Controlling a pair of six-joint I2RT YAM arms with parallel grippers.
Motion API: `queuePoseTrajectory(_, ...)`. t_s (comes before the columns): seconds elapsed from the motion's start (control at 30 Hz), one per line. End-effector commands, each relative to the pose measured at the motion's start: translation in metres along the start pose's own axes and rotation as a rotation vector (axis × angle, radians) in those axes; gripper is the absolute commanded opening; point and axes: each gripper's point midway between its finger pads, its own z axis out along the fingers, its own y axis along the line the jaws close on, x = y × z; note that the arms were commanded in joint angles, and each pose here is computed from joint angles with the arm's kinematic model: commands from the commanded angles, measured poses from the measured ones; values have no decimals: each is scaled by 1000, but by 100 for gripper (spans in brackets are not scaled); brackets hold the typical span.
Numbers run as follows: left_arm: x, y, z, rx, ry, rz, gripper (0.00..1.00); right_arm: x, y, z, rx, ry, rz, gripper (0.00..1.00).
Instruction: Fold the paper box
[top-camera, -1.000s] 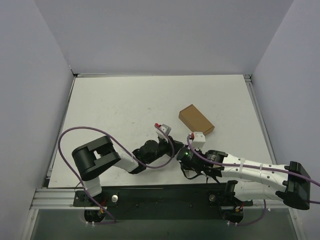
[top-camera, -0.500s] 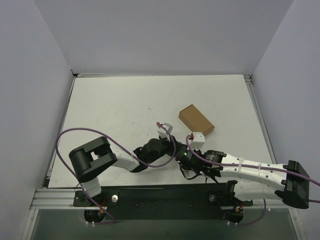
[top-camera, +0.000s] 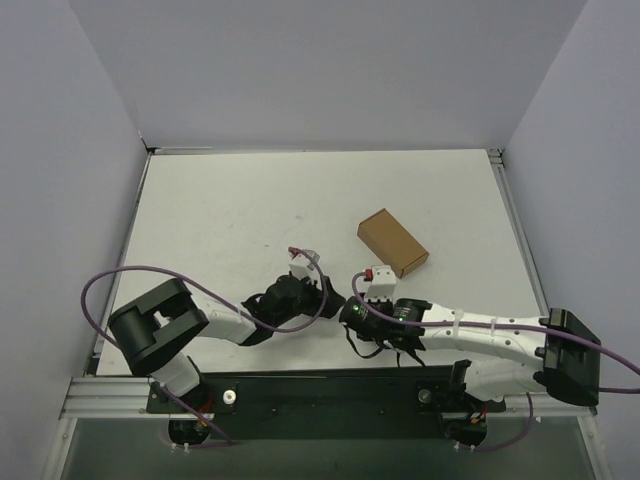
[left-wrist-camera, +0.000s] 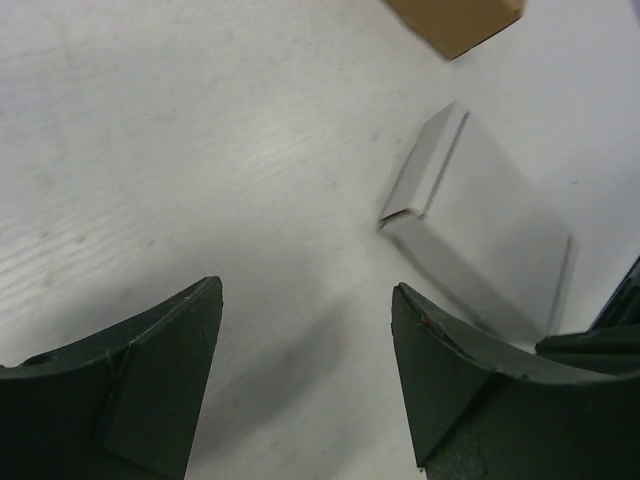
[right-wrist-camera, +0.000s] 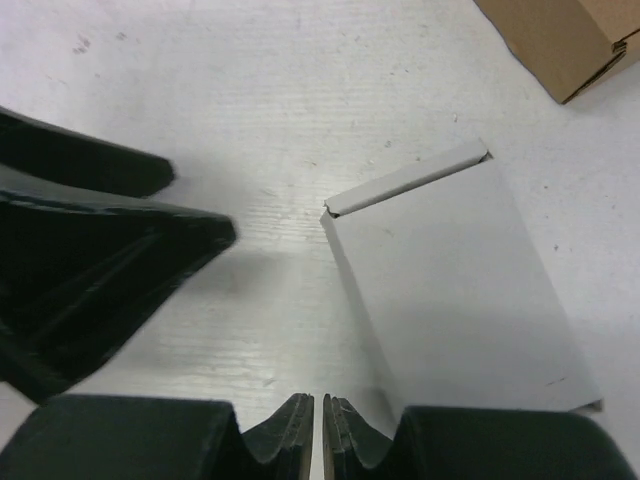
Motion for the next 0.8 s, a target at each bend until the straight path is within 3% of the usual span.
queuePoseTrajectory(0.0,-2,23,-29,-83,78,26,80,-17,10,0,23,-38,-129,15)
queuePoseTrajectory(0.1,-29,27,-48,-119,25,34,83,-45,45,-18,-59,-92,-141,23)
queuePoseTrajectory(0.17,-45,30,-63,-144,-2,61,84,-51,52,-27,-96,-100,-157,36)
queuePoseTrajectory(0.33,-69,40,-97,-232,-10,103,89,-47,18,-23,-68,-99,-119,62)
queuePoseTrajectory(0.43,-93,51,-119,-276,-54,82,95,-44,-6,-8,-79,-79,-88,69)
queuePoseTrajectory(0.5,-119,67,-135,-342,-113,52,97,-58,-25,-4,-95,-125,-42,70)
queuePoseTrajectory(0.6,-129,99,-154,-453,-104,0,97,-92,-55,-6,-73,-226,0,75)
queuePoseTrajectory(0.77,-162,100,-171,-400,-166,-30,97,-130,-92,-14,-126,-327,117,80)
